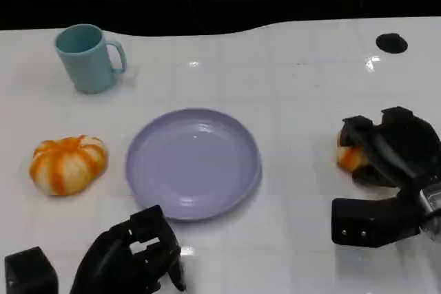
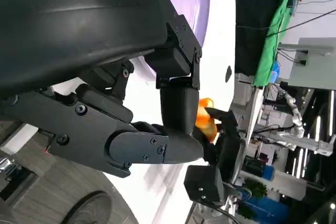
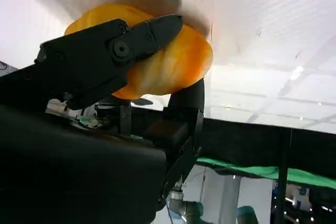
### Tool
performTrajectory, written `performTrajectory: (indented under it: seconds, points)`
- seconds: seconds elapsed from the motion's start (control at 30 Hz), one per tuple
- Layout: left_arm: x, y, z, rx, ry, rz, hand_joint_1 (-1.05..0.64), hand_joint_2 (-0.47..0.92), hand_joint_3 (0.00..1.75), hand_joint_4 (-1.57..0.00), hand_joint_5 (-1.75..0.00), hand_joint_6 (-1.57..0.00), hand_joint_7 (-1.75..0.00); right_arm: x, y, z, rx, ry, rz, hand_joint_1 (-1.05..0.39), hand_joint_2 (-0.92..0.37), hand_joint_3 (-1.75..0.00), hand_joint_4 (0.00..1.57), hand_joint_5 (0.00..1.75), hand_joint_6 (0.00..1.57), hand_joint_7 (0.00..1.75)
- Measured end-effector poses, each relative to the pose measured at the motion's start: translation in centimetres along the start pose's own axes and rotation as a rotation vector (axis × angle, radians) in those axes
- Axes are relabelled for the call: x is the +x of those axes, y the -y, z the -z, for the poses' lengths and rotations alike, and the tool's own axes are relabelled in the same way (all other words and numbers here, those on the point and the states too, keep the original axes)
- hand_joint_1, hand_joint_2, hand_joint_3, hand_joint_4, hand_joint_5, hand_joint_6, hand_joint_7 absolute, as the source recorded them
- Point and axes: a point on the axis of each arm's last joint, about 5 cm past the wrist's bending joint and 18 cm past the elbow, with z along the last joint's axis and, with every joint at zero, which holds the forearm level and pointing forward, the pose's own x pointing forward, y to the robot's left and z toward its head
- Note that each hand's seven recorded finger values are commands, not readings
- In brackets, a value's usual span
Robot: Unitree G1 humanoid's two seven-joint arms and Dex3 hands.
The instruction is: Grasp the bread from the table and place it into the plate.
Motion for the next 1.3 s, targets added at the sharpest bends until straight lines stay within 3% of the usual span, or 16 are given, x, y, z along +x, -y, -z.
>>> performTrajectory:
  seconds: [0.23, 0.43, 0.5, 0.73, 0.97, 1.13, 1.3]
  points:
    - [0.0, 0.0, -0.1, 0.001, 0.003, 0.000, -0.59, 0.80, 0.47, -0.77, -1.75, -0.70, -1.50, 0.3, 0.34, -0.5, 0.037, 0.044, 0.083, -0.17, -0.86, -0.18, 0.91, 1.75, 0.82, 1.42]
    - [0.0, 0.0, 0.0, 0.000, 0.000, -0.002, -0.59, 0.79, 0.47, -0.77, -1.75, -0.70, -1.50, 1.0, 1.00, -1.4, 0.099, 0.089, 0.137, -0.16, -0.84, -0.23, 0.92, 1.75, 0.79, 1.53]
    - [0.0, 0.0, 0.0, 0.000, -0.001, -0.003, -0.59, 0.79, 0.47, -0.77, -1.75, -0.70, -1.50, 1.2, 1.21, -1.7, 0.109, 0.104, 0.150, -0.17, -0.69, -0.57, 0.93, 1.75, 0.78, 1.54]
    - [-0.1, 0.0, 0.1, 0.006, 0.005, -0.007, -0.58, 0.79, 0.48, -0.77, -1.75, -0.70, -1.49, 2.0, 2.00, -3.4, 0.179, 0.165, 0.195, -0.15, -0.41, -1.11, 0.98, 1.75, 0.79, 1.61]
    - [-0.1, -0.1, 0.1, 0.004, 0.006, -0.006, -0.59, 0.79, 0.48, -0.77, -1.75, -0.70, -1.48, 2.6, 2.40, -5.2, 0.267, 0.211, 0.184, -0.19, -0.33, -1.27, 0.98, 1.75, 0.74, 1.74]
    - [-0.2, -0.1, 0.2, 0.002, 0.003, -0.008, -0.60, 0.79, 0.47, -0.77, -1.75, -0.71, -1.48, 3.2, 2.73, -6.7, 0.302, 0.251, 0.196, -0.18, -0.28, -1.33, 1.00, 1.75, 0.81, 1.64]
    - [-0.3, 0.0, 0.1, 0.005, 0.001, -0.006, -0.59, 0.79, 0.47, -0.78, -1.75, -0.71, -1.48, 3.7, 3.10, -8.2, 0.331, 0.316, 0.210, -0.19, -0.28, -1.32, 1.01, 1.75, 0.80, 1.67]
